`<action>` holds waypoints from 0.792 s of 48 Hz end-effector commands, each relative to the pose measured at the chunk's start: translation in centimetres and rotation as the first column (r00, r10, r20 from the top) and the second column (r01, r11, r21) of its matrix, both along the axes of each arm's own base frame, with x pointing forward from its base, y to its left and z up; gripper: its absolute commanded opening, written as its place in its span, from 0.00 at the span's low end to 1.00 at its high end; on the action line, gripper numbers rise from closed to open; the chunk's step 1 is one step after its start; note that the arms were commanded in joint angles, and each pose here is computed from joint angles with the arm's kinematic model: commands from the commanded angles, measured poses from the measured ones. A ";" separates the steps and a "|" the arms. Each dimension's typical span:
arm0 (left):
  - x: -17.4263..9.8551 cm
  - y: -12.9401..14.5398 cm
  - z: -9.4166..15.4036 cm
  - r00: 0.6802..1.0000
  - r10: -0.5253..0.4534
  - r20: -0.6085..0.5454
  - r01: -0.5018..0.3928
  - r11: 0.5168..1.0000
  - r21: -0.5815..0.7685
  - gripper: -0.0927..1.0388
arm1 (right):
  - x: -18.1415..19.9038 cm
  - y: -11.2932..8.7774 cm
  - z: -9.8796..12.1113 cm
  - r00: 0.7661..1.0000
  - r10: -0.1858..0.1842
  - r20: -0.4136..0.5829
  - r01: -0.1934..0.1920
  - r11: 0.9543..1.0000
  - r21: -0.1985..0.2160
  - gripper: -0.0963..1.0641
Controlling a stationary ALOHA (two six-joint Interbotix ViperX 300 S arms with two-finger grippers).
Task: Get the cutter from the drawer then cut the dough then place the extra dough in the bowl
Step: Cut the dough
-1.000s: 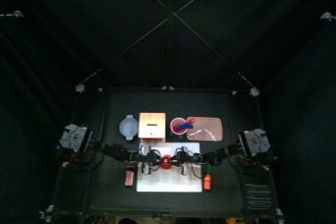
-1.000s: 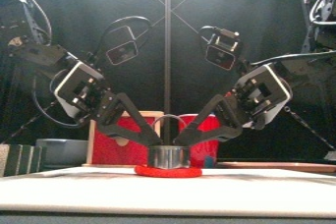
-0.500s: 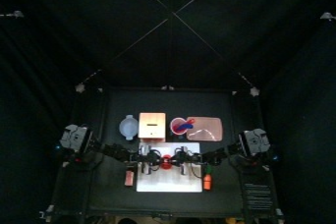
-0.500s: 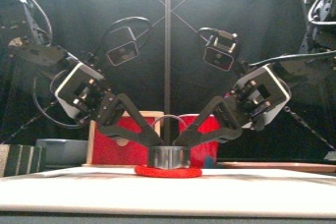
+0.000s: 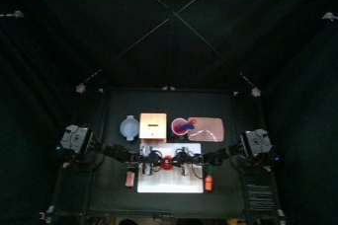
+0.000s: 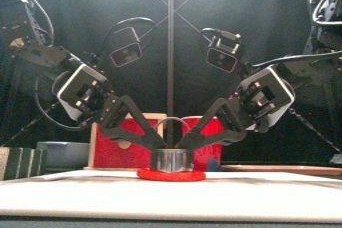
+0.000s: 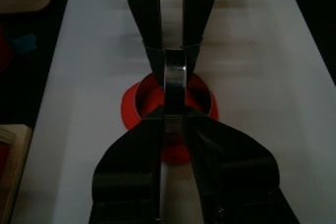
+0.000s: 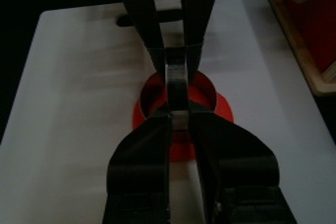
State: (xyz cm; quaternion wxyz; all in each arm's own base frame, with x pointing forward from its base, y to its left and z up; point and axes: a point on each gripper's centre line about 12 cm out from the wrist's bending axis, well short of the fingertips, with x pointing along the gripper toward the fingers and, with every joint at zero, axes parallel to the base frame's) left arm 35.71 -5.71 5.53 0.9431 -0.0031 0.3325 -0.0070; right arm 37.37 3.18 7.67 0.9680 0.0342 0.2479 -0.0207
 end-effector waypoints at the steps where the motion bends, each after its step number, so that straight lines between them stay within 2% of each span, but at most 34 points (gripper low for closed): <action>1: -1.0 -0.1 -2.0 0.994 -0.012 -0.105 0.012 1.000 0.001 0.62 | 0.4 -0.7 -0.7 0.999 0.000 -0.051 0.000 1.000 -0.001 0.48; 7: -0.4 0.1 -0.7 0.998 -0.010 -0.067 0.010 1.000 0.000 0.64 | 1.1 -0.4 0.2 0.998 0.029 -0.048 -0.029 1.000 -0.006 0.49; 18: 0.1 0.9 0.7 1.000 -0.006 -0.023 0.006 1.000 0.015 0.74 | 2.0 -0.3 1.4 0.999 0.029 -0.030 -0.029 1.000 0.000 0.54; 24: 0.5 1.2 1.7 1.000 -0.007 0.007 0.006 1.000 0.024 0.79 | 2.3 -0.4 2.2 0.999 0.033 -0.013 -0.033 0.999 -0.002 0.61; 31: 0.8 1.6 2.9 0.999 -0.010 0.040 0.008 0.999 0.041 0.80 | 2.5 -0.3 3.0 0.999 0.037 0.009 -0.037 0.999 -0.005 0.67; 38: 1.0 1.6 3.8 0.998 -0.016 0.066 0.013 0.999 0.045 0.80 | 2.4 -0.2 3.8 0.998 0.051 0.029 -0.051 0.999 -0.014 0.68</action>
